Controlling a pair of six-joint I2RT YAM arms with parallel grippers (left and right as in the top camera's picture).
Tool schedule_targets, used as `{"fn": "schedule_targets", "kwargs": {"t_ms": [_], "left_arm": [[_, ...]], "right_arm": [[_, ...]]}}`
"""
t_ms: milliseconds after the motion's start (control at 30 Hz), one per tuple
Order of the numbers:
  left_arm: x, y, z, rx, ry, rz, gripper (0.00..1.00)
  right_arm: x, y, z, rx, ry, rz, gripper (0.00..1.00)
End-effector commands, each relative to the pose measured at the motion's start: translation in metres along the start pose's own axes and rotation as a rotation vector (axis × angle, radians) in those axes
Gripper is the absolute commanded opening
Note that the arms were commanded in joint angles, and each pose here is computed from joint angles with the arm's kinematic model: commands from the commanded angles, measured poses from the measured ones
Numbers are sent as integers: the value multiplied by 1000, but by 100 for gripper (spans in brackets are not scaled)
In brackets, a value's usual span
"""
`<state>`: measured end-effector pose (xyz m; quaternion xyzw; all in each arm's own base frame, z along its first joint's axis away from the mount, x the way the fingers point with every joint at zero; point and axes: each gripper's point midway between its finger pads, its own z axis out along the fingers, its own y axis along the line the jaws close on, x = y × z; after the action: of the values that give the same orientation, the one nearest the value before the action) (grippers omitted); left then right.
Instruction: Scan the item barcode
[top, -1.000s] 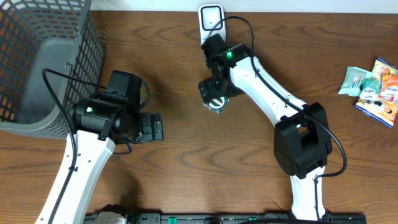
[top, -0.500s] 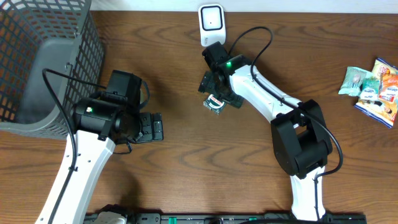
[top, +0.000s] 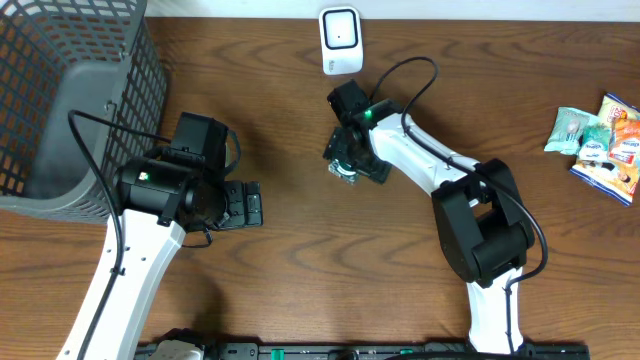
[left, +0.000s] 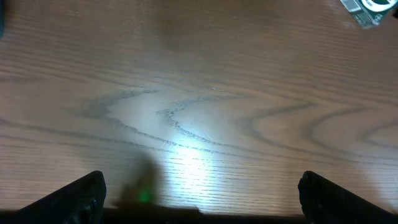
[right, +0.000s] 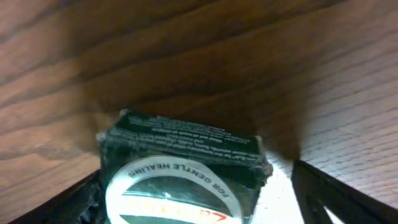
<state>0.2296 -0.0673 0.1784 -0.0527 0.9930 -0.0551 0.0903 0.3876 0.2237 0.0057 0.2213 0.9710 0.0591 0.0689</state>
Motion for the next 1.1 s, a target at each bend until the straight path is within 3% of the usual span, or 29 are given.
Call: {"fn": "schedule_targets", "kwargs": {"t_ms": [0,200,300,500,800,1067], "left_arm": [[1,0,0,6,6,-12,98],[1,0,0,6,6,-12,98],[1,0,0,6,6,-12,98],[1,0,0,6,6,-12,98],[1,0,0,6,6,-12,98],[1,0,0,6,6,-12,98]], "right_arm": [[10,-6,4,0,35,14,84],[12,-10,5,14,46,-44,73],[15,-11,4,17,60,-73,60],[19,-4,-10,-43,136,-84,57],[31,28,-69,-399,388,-125,57],[29,47,-140,-857,662,-116,57]]}}
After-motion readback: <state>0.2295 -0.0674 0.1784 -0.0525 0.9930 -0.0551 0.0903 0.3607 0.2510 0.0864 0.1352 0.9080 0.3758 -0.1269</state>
